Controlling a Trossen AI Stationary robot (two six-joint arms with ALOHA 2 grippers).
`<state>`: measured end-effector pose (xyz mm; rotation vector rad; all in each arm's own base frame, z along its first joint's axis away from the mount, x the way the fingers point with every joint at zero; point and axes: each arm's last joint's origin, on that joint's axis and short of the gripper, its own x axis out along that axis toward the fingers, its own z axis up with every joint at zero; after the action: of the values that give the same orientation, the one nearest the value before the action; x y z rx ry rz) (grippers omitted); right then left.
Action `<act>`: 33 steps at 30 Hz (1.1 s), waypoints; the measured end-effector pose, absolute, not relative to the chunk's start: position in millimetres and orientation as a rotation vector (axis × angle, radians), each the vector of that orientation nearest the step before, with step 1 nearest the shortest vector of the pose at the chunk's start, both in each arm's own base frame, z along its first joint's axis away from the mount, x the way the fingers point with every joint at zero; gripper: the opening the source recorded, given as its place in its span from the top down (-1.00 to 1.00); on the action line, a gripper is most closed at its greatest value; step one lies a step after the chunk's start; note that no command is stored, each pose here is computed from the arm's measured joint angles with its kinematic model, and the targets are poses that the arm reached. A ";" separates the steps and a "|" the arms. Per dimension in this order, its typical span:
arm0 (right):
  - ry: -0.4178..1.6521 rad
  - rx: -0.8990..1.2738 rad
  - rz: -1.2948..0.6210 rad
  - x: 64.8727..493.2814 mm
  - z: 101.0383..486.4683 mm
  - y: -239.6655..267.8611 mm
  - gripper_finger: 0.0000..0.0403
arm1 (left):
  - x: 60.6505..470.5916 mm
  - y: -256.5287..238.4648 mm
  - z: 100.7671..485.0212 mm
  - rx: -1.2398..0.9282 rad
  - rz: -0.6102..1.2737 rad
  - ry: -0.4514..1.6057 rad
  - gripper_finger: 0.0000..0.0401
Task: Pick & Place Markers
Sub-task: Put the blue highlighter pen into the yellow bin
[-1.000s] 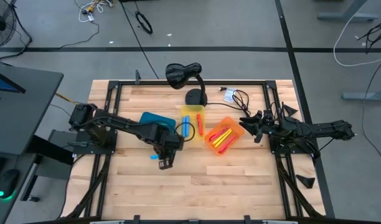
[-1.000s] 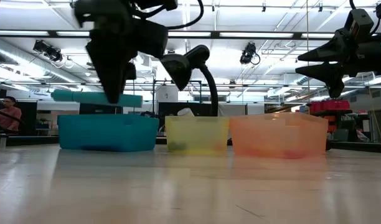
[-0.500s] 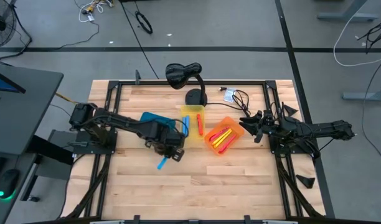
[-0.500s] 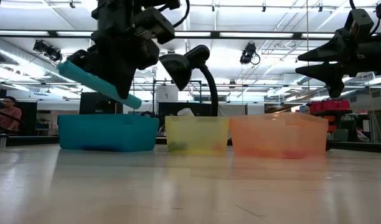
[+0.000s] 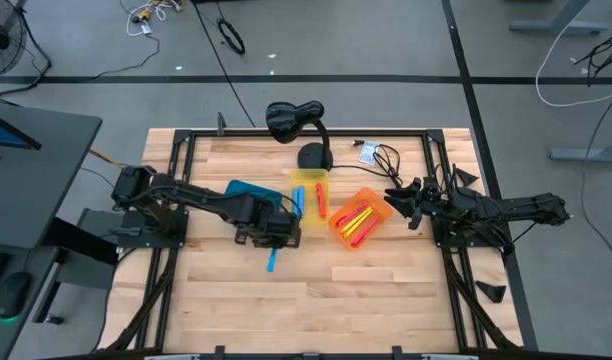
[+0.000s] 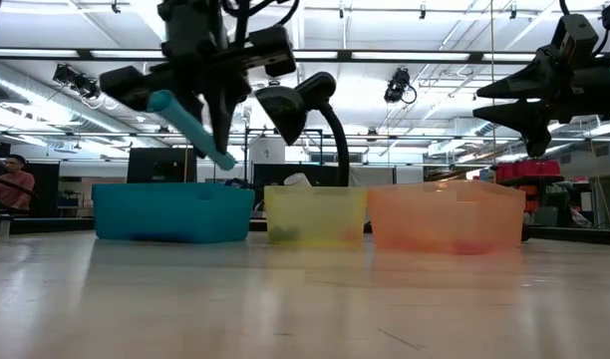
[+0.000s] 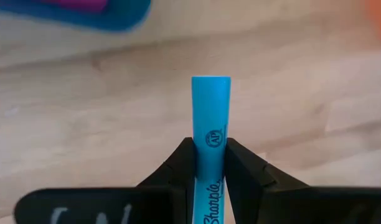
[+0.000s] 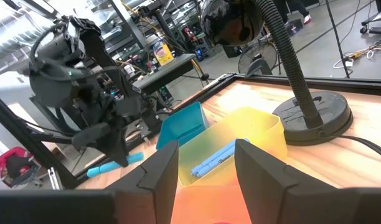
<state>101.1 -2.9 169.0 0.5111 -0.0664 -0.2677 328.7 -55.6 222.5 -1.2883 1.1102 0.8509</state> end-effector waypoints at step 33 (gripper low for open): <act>-0.065 0.511 -0.268 101.1 168.9 -3.0 0.21 | 414.3 90.8 238.9 -1.199 1.128 0.873 0.67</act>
<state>101.1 -3.0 168.9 0.5109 -0.0654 -0.2683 414.3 90.8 238.9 -1.1994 0.8731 1.1278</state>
